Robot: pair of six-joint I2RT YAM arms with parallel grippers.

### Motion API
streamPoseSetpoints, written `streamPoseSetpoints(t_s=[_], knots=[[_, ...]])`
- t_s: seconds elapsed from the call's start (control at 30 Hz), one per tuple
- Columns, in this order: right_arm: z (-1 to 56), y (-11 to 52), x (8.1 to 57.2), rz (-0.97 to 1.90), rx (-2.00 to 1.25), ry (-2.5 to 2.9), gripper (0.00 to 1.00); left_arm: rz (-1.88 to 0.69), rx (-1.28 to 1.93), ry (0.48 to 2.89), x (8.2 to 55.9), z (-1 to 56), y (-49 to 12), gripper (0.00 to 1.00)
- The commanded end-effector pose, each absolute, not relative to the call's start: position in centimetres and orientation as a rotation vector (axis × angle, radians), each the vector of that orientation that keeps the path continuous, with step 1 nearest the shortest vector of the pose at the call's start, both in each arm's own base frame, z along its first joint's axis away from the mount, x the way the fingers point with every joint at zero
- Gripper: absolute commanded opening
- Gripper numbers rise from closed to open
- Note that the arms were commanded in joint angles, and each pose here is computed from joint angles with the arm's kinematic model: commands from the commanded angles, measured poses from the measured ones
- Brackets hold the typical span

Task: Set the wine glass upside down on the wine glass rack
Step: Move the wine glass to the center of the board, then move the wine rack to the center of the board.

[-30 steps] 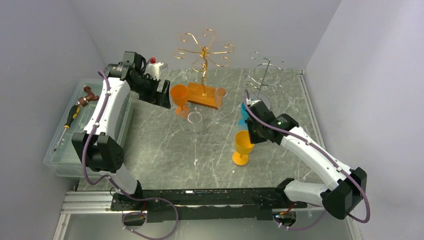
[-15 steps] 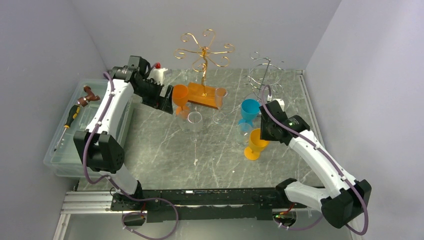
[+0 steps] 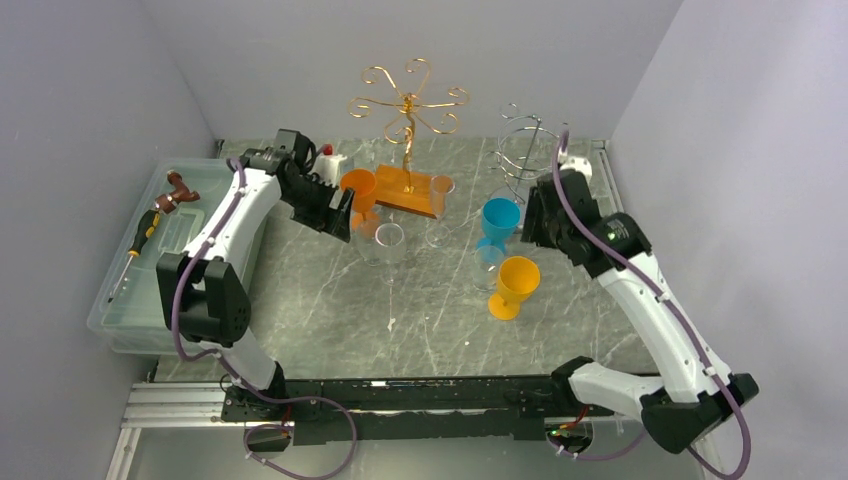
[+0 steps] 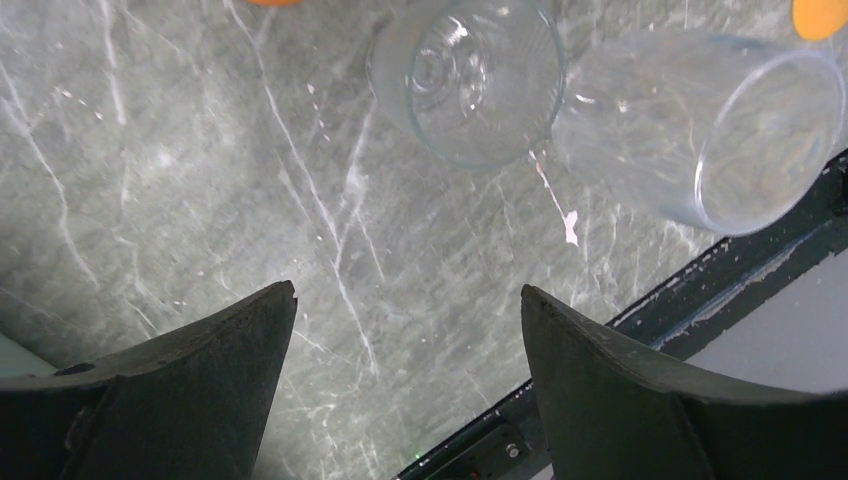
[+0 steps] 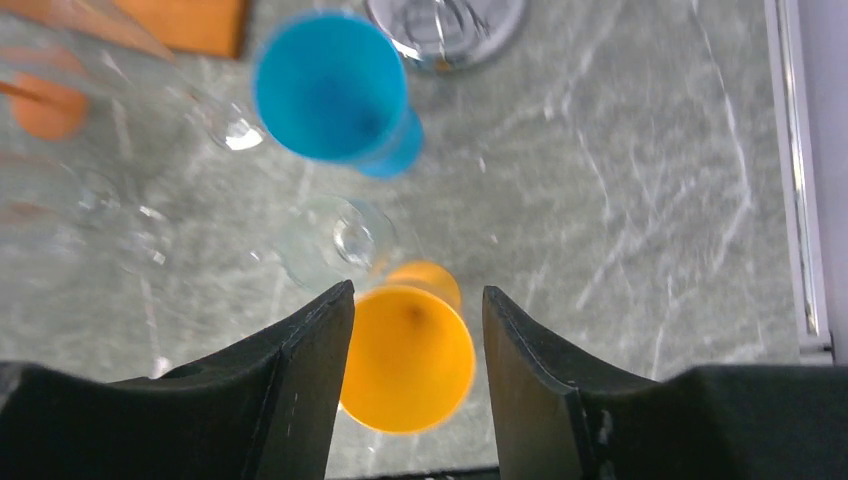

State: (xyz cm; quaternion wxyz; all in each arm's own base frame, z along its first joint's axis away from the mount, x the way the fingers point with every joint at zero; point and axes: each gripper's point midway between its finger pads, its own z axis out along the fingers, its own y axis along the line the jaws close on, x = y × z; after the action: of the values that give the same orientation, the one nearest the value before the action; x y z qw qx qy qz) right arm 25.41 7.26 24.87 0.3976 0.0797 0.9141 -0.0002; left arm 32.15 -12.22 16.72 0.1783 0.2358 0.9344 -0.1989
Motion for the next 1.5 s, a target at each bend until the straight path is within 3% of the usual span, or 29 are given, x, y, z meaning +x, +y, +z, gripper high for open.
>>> streamPoseSetpoints(t_s=[0.0,0.27,0.47,0.67,1.07,1.3,1.47], knots=[[29.8,9.7,29.7,0.087,0.146,2.2,0.54,-0.53,0.633,2.57,35.1,18.4,-12.9,0.88],[35.2,16.1,37.6,0.272,0.053,2.1,0.58,-0.569,0.589,2.579,35.8,18.6,-13.9,0.87],[38.0,19.3,41.5,0.347,0.008,2.044,0.58,-0.601,0.546,2.403,38.0,27.4,-12.7,0.93],[38.4,21.6,43.7,0.415,-0.02,2.021,0.58,-0.567,0.515,2.263,39.4,33.1,-11.6,0.94],[37.6,23.6,45.6,0.488,-0.001,2.002,0.56,-0.518,0.588,2.069,43.7,35.9,-14.5,1.0],[36.2,24.4,46.9,0.5,0.006,2.014,0.42,-0.505,0.671,1.937,44.4,37.3,-16.3,0.99],[35.7,25.0,47.1,0.523,0.0,2.023,0.26,-0.448,0.697,1.907,46.1,36.2,-16.7,0.99]])
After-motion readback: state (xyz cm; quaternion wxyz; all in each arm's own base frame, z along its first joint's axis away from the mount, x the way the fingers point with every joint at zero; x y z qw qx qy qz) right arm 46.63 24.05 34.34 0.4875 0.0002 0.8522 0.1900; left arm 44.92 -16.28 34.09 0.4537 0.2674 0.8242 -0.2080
